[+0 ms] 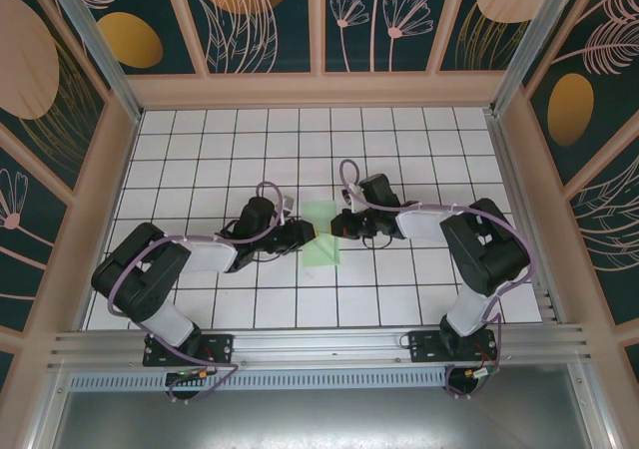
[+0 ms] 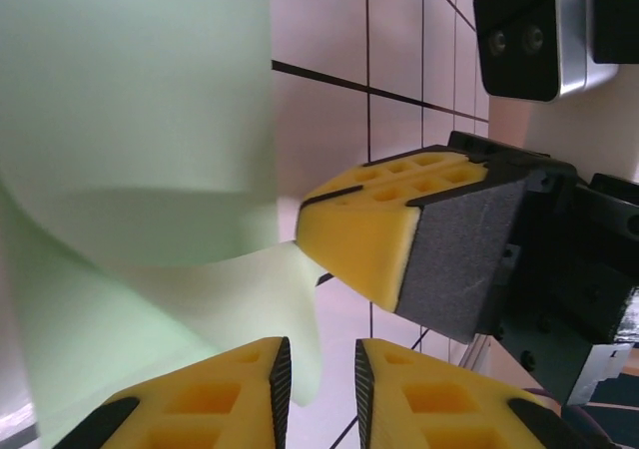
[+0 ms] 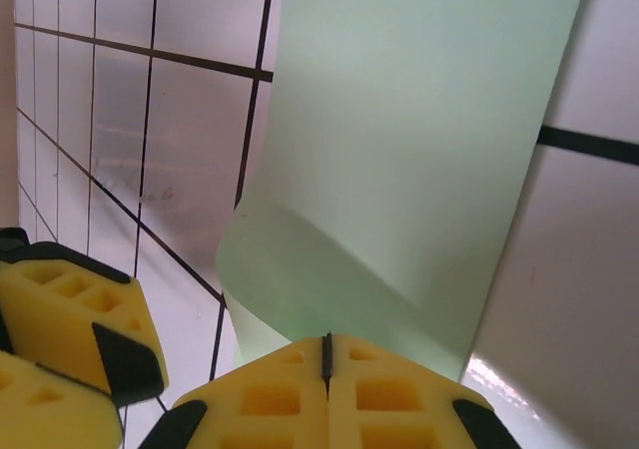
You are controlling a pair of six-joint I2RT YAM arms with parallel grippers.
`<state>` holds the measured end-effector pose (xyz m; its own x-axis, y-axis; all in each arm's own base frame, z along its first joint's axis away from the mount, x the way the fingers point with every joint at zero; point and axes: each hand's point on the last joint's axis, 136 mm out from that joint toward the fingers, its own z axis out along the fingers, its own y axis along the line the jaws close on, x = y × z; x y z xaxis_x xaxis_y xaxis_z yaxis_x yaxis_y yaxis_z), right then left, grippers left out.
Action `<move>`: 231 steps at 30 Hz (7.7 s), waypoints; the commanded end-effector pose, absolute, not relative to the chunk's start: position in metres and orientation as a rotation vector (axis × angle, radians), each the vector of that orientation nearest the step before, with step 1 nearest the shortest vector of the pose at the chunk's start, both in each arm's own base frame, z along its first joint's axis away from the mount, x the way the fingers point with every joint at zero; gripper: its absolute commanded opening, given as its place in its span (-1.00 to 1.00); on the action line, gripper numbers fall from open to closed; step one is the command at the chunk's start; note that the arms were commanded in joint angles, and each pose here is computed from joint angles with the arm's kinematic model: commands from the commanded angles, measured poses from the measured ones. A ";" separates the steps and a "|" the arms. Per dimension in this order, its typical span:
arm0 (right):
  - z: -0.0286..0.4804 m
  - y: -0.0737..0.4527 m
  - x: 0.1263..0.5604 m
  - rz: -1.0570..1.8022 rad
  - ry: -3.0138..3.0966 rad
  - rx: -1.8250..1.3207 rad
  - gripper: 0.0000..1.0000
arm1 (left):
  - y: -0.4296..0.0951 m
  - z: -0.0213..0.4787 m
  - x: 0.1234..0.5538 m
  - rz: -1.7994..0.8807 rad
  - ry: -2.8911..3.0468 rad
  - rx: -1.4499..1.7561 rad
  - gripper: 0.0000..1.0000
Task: Fold a paper plane with a square sheet of paper (pick it up from the middle)
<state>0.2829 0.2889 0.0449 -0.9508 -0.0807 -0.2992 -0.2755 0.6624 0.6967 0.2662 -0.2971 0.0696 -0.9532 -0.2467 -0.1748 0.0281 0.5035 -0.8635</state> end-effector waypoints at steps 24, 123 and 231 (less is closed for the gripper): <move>0.033 0.281 0.303 1.106 2.657 -0.332 -1.00 | -0.332 0.058 0.271 -1.506 2.534 -0.119 -0.56; 0.023 0.281 0.303 1.085 2.695 -0.354 -1.00 | -0.333 0.024 0.265 -1.442 2.642 -0.136 -0.67; 0.012 0.274 0.222 1.057 2.826 -0.366 -0.98 | -0.297 -0.012 0.261 -1.163 2.761 -0.398 -0.80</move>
<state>0.2270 0.2789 0.0237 -0.9637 -0.1783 -0.1986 -0.2659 0.7046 0.6579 0.2719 -0.3196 0.0159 -0.9698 -0.2396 -0.0450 -0.1102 0.5955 -0.7958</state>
